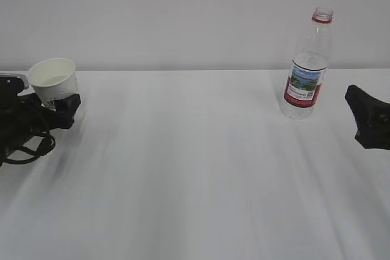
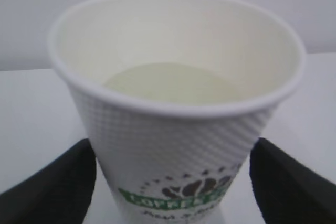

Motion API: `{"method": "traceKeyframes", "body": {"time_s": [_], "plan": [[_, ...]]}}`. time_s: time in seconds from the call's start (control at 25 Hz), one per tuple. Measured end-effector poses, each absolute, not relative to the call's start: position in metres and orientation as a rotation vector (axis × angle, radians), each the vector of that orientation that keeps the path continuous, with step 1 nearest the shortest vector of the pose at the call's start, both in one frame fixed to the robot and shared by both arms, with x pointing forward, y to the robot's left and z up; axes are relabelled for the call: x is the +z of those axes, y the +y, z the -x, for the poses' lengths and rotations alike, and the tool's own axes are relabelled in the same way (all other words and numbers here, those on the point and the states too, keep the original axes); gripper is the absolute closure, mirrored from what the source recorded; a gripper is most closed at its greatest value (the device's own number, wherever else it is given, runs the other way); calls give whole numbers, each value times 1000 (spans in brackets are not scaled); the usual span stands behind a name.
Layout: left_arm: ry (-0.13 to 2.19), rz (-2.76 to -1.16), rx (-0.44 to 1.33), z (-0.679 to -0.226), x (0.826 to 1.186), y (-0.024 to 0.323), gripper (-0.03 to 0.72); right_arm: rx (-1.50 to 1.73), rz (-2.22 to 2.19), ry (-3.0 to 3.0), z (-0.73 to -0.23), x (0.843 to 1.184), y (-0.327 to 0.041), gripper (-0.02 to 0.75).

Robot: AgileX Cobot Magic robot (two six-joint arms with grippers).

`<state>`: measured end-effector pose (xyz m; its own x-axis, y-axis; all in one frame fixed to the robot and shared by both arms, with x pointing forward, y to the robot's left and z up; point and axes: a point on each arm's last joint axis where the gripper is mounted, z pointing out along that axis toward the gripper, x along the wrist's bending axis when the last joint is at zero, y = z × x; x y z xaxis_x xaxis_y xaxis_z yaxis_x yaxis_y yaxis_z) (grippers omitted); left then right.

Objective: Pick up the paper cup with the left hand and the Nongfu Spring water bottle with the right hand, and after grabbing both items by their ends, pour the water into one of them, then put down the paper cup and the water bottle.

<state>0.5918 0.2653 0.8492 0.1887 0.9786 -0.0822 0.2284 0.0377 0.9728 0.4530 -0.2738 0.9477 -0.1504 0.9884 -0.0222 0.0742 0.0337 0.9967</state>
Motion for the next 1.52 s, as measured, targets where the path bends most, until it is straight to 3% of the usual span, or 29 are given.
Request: {"method": "traceKeyframes", "body": {"time_s": [0.68, 1.52], "plan": [[1236, -1453, 917, -539, 881, 269, 22, 1253, -1170, 1429, -452, 946, -272, 154], [1062, -1355, 1063, -501, 995, 271, 53, 1259, -1116, 1379, -426, 991, -276, 149]]}}
